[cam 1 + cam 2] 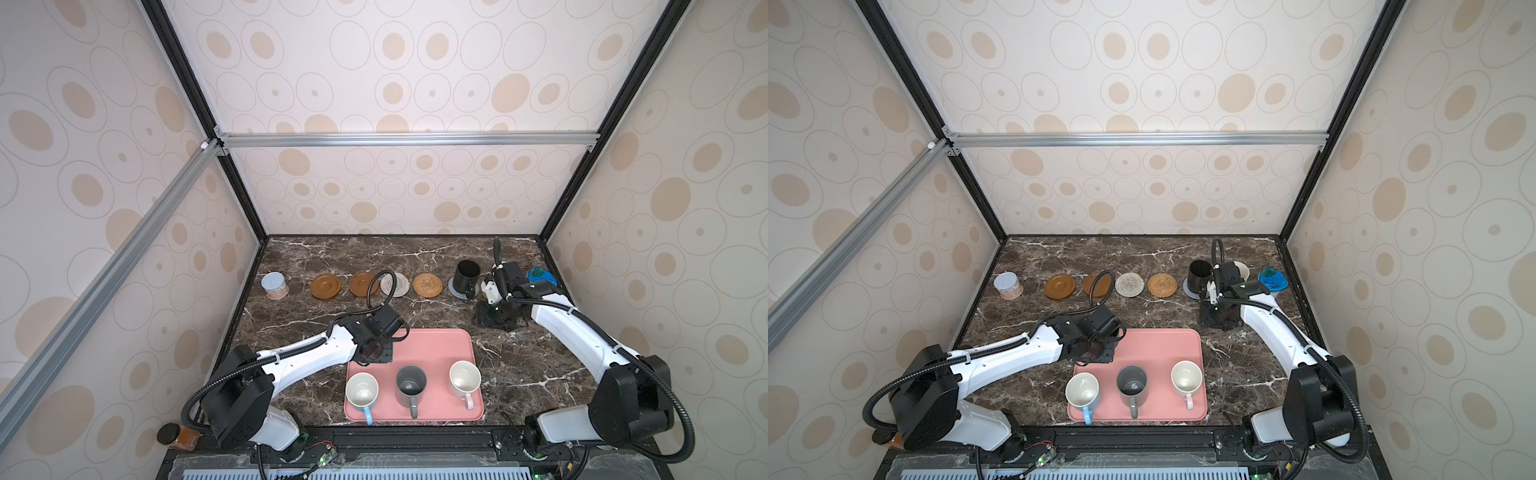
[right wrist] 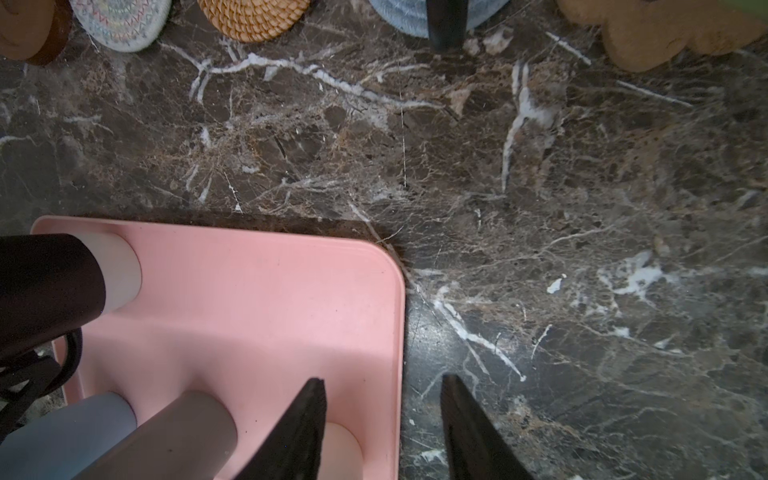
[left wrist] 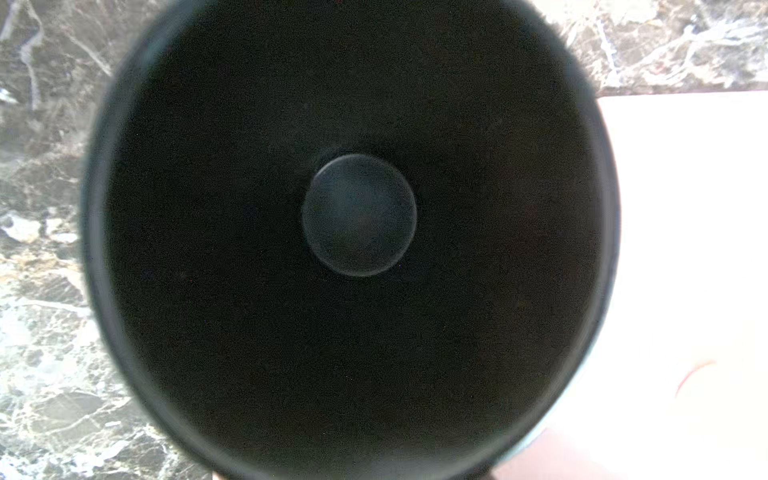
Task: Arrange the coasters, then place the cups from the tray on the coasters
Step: 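Lower the left gripper into the black mug and grasp it, then lift the black mug and carry it with the left gripper toward the rattan coaster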
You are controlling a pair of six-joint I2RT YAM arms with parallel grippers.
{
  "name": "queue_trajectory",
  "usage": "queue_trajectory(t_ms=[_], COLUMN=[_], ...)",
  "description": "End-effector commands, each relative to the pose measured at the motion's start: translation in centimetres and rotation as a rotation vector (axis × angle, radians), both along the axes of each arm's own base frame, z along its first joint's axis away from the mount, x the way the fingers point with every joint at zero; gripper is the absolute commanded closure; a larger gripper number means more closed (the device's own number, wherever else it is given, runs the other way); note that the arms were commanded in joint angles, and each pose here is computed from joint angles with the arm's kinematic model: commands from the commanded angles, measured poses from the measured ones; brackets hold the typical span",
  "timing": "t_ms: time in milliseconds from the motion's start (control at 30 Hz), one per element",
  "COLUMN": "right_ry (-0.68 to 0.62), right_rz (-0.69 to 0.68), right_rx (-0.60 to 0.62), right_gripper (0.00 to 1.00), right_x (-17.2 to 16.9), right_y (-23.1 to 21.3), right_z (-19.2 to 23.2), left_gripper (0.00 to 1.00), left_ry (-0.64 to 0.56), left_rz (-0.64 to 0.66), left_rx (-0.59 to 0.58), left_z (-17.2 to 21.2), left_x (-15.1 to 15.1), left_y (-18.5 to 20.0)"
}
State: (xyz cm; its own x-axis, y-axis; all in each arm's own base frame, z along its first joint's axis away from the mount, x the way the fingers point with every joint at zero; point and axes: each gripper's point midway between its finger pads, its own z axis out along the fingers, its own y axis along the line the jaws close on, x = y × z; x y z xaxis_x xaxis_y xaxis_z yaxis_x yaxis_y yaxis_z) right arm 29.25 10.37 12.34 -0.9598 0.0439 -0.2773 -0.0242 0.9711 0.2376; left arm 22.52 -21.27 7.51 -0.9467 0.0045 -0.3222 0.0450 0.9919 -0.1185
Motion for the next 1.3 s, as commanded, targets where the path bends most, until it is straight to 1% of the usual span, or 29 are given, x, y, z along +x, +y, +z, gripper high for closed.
queue_trajectory(t_ms=[0,133,500,1000,1167,1267], right_ry=[0.017,0.019,0.017,0.009,0.004,0.001], right_rz=[-0.007,-0.012,-0.021,-0.033,-0.035,-0.038], right_rx=[-0.008,-0.011,-0.015,-0.015,-0.015,-0.015], right_gripper=[0.51,0.51,0.51,0.52,0.52,0.52], right_x=[-0.6,-0.7,-0.9,-1.0,-1.1,-1.1], right_y=[-0.1,-0.2,-0.4,-0.5,-0.6,-0.6], right_z=[-0.4,-0.3,0.0,0.3,0.5,0.6], left_gripper=[0.72,0.75,0.89,0.92,0.94,0.94], left_ry=[-0.033,-0.042,-0.063,-0.137,-0.186,-0.19], left_rz=[-0.004,-0.011,-0.002,0.004,-0.01,-0.025], left_rx=[0.015,0.012,-0.003,-0.051,-0.081,-0.088], left_z=[0.1,0.0,-0.2,2.3,3.7,4.2], left_x=[0.7,0.9,1.1,1.7,2.1,2.1], left_y=[0.3,0.2,0.1,0.0,-0.9,-1.5])
